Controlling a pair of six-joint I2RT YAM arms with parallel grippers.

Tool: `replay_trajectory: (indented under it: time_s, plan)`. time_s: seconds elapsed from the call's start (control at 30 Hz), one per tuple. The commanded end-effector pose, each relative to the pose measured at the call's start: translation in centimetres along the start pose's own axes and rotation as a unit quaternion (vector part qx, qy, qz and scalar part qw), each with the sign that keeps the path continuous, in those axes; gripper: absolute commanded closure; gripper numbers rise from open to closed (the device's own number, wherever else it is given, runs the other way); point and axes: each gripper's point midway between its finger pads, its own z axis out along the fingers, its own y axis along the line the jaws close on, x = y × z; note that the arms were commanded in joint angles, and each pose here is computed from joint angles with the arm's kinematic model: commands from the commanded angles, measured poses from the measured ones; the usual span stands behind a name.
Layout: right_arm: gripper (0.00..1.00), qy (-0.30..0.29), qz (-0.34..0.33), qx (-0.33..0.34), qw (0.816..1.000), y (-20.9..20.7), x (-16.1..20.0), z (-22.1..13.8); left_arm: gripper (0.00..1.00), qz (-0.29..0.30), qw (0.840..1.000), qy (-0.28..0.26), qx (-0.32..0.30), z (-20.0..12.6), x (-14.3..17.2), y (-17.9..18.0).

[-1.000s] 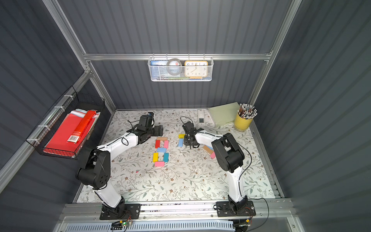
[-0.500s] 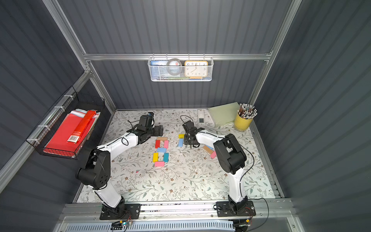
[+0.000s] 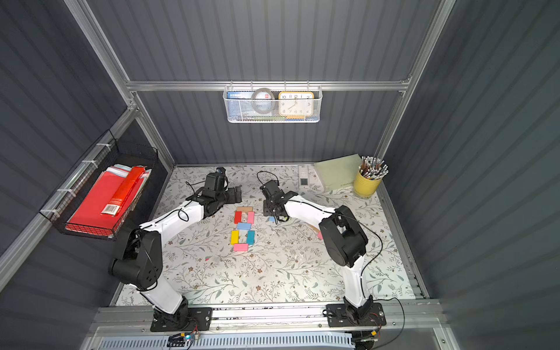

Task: Assemble the number 8 with building blocks
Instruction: Adjust the building block at the center of the board.

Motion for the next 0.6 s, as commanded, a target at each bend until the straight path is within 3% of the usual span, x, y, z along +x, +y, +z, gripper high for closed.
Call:
replay_trajectory:
  time_s: [0.0, 0.57]
  plan:
    - [0.44, 0.021, 0.014, 0.02, 0.999, -0.4, 0.9, 1.2, 0.05, -0.02, 0.999, -0.026, -0.009, -1.3, -1.3, 0.9]
    - [0.52, 0.038, 0.008, 0.039, 0.998, -0.9, 2.2, 4.0, 0.04, -0.015, 1.0, -0.019, 0.001, -1.1, -1.1, 0.6]
